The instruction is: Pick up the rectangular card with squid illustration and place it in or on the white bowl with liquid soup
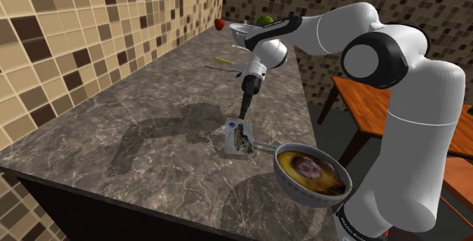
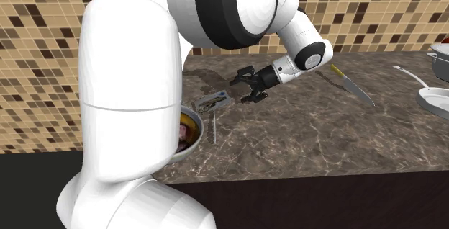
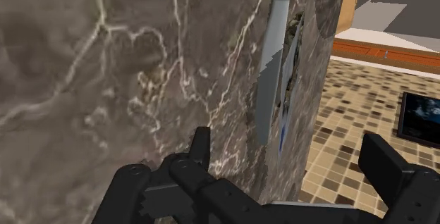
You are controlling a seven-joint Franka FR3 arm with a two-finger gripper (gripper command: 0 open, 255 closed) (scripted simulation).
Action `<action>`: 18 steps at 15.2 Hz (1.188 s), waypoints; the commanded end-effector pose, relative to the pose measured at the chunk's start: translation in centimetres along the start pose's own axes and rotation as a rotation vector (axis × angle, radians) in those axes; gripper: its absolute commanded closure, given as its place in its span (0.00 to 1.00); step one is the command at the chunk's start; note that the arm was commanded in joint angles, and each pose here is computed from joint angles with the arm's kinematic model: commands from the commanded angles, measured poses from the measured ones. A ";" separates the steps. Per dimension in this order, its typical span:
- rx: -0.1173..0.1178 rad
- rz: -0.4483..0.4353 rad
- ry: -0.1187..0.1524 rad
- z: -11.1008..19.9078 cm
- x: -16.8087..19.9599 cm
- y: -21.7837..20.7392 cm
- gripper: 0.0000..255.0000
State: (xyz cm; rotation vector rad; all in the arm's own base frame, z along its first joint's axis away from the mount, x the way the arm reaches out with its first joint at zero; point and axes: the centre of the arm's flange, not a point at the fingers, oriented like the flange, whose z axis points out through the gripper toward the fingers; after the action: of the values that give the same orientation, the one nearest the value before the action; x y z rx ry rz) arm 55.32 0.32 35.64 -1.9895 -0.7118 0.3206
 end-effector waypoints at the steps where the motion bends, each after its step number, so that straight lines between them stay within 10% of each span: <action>1: 0.001 -0.001 0.000 1.2 0.1 -0.1 0.00; 11: 0.001 -0.001 0.000 2.0 0.1 -0.1 0.00; 12: 0.001 -0.001 0.000 2.0 0.1 -0.1 1.00; 18: 0.001 -0.001 0.000 2.0 0.1 -0.1 1.00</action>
State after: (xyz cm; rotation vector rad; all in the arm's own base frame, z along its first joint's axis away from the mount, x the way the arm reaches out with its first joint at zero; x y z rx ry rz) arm 54.34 1.87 34.76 -1.9873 -0.7131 0.3199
